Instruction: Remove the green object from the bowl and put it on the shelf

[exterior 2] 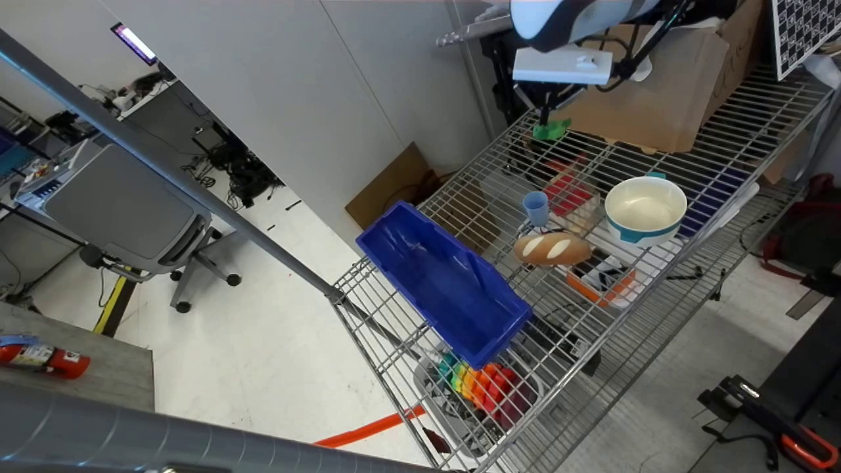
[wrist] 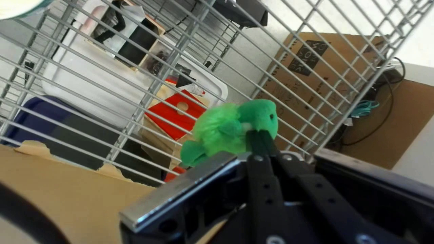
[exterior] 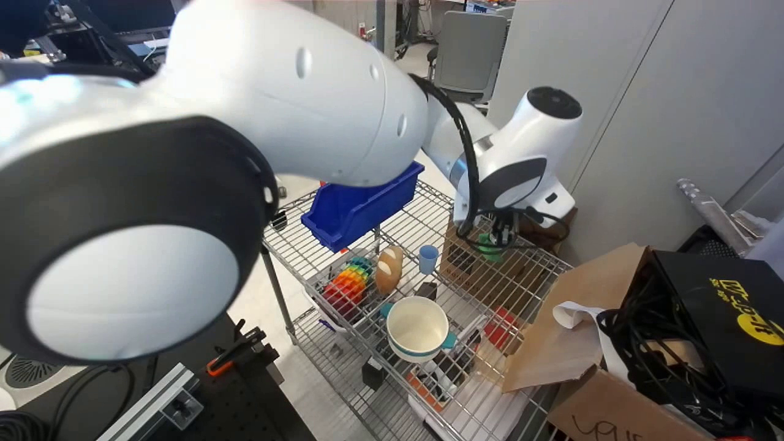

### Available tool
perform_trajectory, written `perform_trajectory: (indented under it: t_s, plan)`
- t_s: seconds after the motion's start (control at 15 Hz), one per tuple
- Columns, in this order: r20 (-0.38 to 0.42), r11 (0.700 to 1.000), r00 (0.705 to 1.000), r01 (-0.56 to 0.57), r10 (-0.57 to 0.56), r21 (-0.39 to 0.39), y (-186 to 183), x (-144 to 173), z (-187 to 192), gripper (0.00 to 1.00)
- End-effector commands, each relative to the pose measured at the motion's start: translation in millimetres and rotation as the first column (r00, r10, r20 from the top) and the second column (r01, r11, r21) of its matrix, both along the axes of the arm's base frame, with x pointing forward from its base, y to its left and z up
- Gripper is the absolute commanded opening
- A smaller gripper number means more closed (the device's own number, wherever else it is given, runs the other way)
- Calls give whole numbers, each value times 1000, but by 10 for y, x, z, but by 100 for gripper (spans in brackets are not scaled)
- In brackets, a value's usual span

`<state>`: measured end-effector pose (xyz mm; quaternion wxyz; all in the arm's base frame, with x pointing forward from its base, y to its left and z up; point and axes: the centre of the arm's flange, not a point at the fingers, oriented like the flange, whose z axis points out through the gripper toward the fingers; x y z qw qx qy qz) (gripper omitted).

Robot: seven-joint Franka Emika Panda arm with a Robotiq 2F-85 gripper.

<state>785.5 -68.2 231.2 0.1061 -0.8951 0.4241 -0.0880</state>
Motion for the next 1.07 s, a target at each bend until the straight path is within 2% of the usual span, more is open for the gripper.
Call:
perform_trajectory:
  t_s: [0.0, 0.27, 0.33, 0.47, 0.53, 0.67, 0.8, 0.87, 1.0]
  plan:
    - [-22, 999, 999, 22, -23, -36, -67, 399, -632, 0]
    - [-60, 997, 998, 15, -20, -81, -77, 417, -1099, 0]
    - [-68, 996, 997, 19, -25, -84, -75, 417, -1147, 26]
    - [-89, 996, 996, 6, -13, -84, 9, 366, -1156, 33]
    - [-104, 997, 995, 0, -8, -80, 60, 340, -1142, 42]
    - [-183, 996, 983, -19, 3, -84, 252, 213, -984, 56]
    - [-324, 999, 946, -40, 28, -32, 551, -62, -738, 69]
    - [-358, 995, 929, -97, 94, 9, 780, -278, -518, 78]
    - [-426, 986, 889, -153, 169, 72, 1092, -442, -290, 93]
